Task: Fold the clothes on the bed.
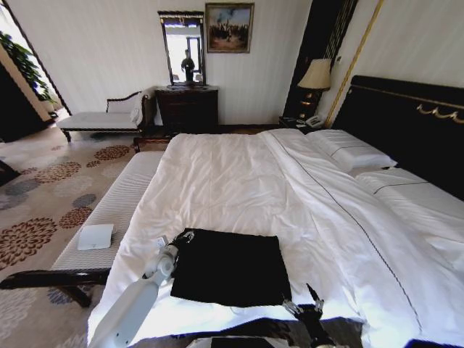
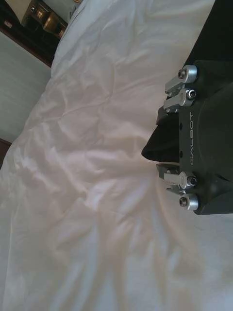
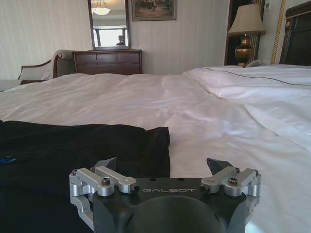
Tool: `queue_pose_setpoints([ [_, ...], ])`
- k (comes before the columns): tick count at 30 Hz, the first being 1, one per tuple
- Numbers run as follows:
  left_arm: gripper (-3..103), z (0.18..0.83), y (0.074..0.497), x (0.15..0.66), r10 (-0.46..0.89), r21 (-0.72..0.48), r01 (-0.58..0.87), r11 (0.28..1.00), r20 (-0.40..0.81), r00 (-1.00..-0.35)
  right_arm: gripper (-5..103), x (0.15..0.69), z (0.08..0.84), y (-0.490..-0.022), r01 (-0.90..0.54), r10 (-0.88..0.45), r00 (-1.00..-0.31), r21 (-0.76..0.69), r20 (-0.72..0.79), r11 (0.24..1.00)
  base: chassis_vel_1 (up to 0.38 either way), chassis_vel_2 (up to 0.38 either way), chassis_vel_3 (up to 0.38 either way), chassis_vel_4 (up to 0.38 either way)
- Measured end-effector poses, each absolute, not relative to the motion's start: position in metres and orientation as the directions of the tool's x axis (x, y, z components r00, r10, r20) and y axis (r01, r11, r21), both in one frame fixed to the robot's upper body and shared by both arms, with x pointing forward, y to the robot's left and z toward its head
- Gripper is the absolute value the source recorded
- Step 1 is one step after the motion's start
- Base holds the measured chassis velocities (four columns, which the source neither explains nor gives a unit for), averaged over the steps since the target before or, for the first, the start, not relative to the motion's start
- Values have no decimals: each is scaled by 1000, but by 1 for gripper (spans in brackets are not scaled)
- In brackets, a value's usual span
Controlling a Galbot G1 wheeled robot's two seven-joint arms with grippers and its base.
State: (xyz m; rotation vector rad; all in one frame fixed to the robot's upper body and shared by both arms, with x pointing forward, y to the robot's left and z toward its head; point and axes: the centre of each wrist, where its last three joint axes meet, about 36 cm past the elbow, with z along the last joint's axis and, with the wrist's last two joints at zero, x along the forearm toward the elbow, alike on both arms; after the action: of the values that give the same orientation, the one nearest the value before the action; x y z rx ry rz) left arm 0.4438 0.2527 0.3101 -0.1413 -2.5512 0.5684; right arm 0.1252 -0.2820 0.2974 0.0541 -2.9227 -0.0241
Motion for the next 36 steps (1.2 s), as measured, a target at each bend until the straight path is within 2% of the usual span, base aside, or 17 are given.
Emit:
queue_pose_setpoints([
  [1,41,310,253,444,206,-421,-10,907,465,-861,100,125,298,-282,-35,-38,-976,21,216,999,0,0,0,0],
  [4,36,310,254,444,206,-420,-10,907,465,-861,100,125,298,-282,-34,-38,-976,21,216,999,0,0,0,0],
  [6,24,310,254,444,204,-419,-10,908,463,-862,100,125,298,-282,-34,-38,-976,21,216,999,0,0,0,0],
  [7,24,310,254,444,203,-419,-10,908,463,-863,100,125,298,-282,-34,-37,-976,21,216,999,0,0,0,0],
  [9,14,310,255,444,200,-419,-12,908,459,-866,100,125,298,-282,-32,-36,-976,22,216,999,0,0,0,0],
  [10,14,310,255,444,200,-419,-12,908,459,-866,100,125,298,-282,-32,-36,-976,22,216,999,0,0,0,0],
  [12,3,312,255,444,197,-419,-13,908,453,-870,100,126,298,-282,-31,-35,-976,23,217,999,0,0,0,0],
  [13,2,312,255,444,194,-418,-13,908,450,-872,100,126,298,-283,-31,-35,-976,22,217,999,0,0,0,0],
  [21,1,314,256,434,179,-402,-13,915,436,-882,100,132,306,-296,5,-1,-979,27,206,1000,0,0,0,0],
  [26,1,312,253,429,171,-379,-5,926,430,-886,100,168,333,-312,127,107,-975,95,194,987,0,0,0,0],
  [29,1,311,252,426,168,-368,-1,930,429,-888,100,211,360,-326,174,119,-966,237,230,956,0,0,0,0],
  [30,1,311,252,426,168,-368,-1,930,429,-888,100,211,360,-326,174,119,-966,237,230,956,0,0,0,0],
  [34,1,311,250,425,166,-351,7,936,424,-890,100,272,379,-346,153,10,-956,471,294,868,0,0,0,0],
  [36,1,312,250,425,166,-350,8,937,424,-891,100,288,381,-351,137,-26,-954,512,299,848,0,0,0,0],
])
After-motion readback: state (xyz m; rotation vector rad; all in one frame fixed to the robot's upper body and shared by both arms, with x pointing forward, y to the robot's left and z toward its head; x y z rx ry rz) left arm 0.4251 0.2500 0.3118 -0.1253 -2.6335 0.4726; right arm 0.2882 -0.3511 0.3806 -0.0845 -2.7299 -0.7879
